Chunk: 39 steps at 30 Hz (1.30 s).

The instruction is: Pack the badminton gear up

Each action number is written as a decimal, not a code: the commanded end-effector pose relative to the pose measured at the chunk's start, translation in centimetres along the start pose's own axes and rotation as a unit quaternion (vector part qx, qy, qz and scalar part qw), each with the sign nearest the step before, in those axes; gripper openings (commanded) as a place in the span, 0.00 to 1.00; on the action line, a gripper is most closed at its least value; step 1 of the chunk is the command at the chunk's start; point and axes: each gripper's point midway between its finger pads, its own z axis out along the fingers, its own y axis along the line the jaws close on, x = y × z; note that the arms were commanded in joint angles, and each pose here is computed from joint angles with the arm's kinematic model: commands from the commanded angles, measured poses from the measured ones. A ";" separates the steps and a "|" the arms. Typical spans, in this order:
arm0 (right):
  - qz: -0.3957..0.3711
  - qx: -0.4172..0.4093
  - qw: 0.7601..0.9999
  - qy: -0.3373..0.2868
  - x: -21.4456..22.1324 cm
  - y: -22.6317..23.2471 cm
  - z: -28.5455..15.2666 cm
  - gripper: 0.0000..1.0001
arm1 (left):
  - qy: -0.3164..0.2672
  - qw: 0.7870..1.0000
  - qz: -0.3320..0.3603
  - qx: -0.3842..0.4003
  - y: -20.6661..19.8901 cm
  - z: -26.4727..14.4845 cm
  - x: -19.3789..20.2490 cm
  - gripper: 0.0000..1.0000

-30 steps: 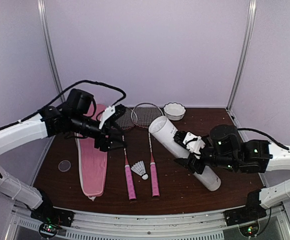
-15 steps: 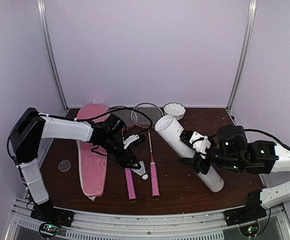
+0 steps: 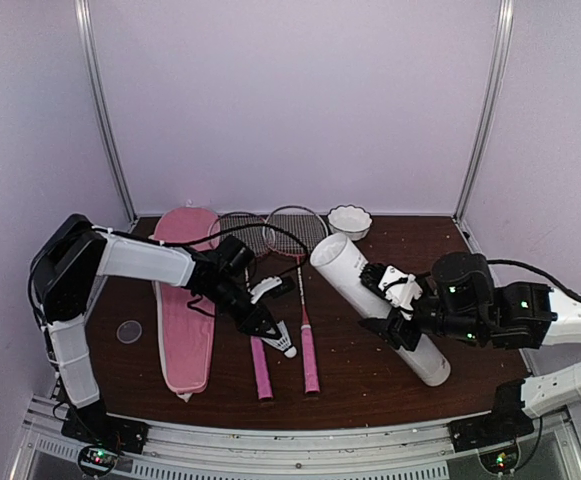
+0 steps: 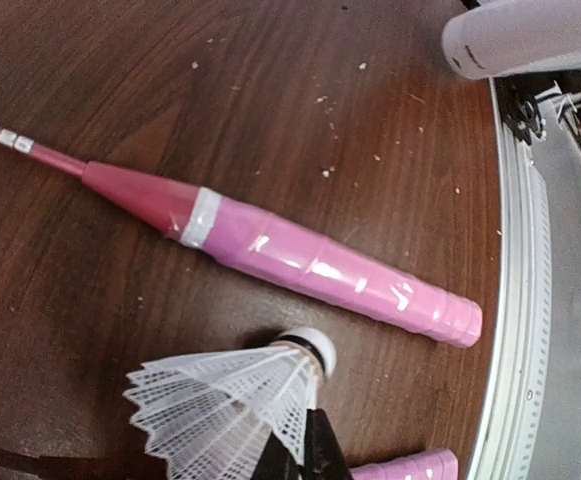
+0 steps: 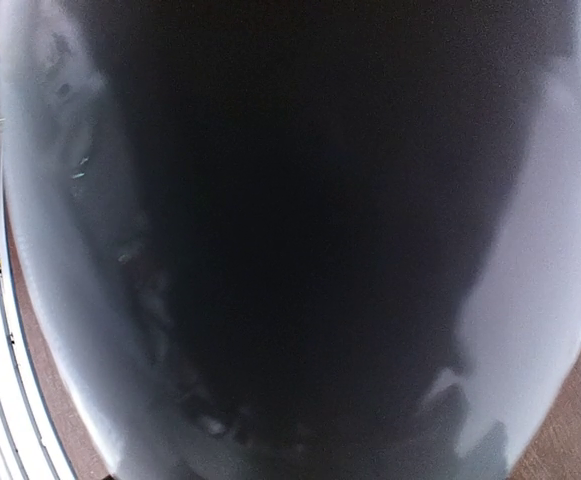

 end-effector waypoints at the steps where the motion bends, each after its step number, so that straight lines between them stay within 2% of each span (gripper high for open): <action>1: 0.001 0.010 1.000 0.000 0.1 -0.3 0.5 0.30 | -0.055 0.998 0.033 -0.002 -2.8 -3.8 -2.8 0.00; 4: 0.000 0.007 1.000 -0.007 -0.3 -0.2 0.4 0.30 | -0.074 0.995 0.049 -0.039 -4.0 -6.8 -4.5 0.00; 8: -0.005 0.008 1.000 -0.009 -0.5 -0.2 0.6 0.30 | -0.122 0.982 0.094 -0.112 -6.5 -13.0 -7.8 0.00; 12: -0.012 0.003 1.000 -0.007 -0.5 0.0 1.0 0.31 | -0.192 0.946 0.175 -0.196 -10.6 -20.0 -11.1 0.00; 17: -0.016 -0.004 1.000 -0.003 -0.7 0.4 1.4 0.30 | -0.258 0.907 0.266 -0.201 -17.6 -24.6 -13.2 0.00; 19: -0.016 -0.006 1.000 -0.003 -0.9 0.5 1.5 0.30 | -0.257 0.899 0.294 -0.200 -19.5 -24.7 -13.5 0.00; 24: -0.016 -0.015 1.000 -0.009 -1.7 0.7 1.5 0.30 | -0.227 0.897 0.334 -0.179 -22.3 -22.6 -14.2 0.00; 36: -0.017 -0.018 1.000 -0.017 -2.4 1.0 1.4 0.28 | -0.170 0.908 0.352 -0.150 -22.2 -18.1 -14.0 0.00; 39: -0.020 -0.019 0.999 -0.016 -2.5 1.1 1.5 0.28 | -0.157 0.913 0.353 -0.133 -22.5 -17.6 -13.7 0.10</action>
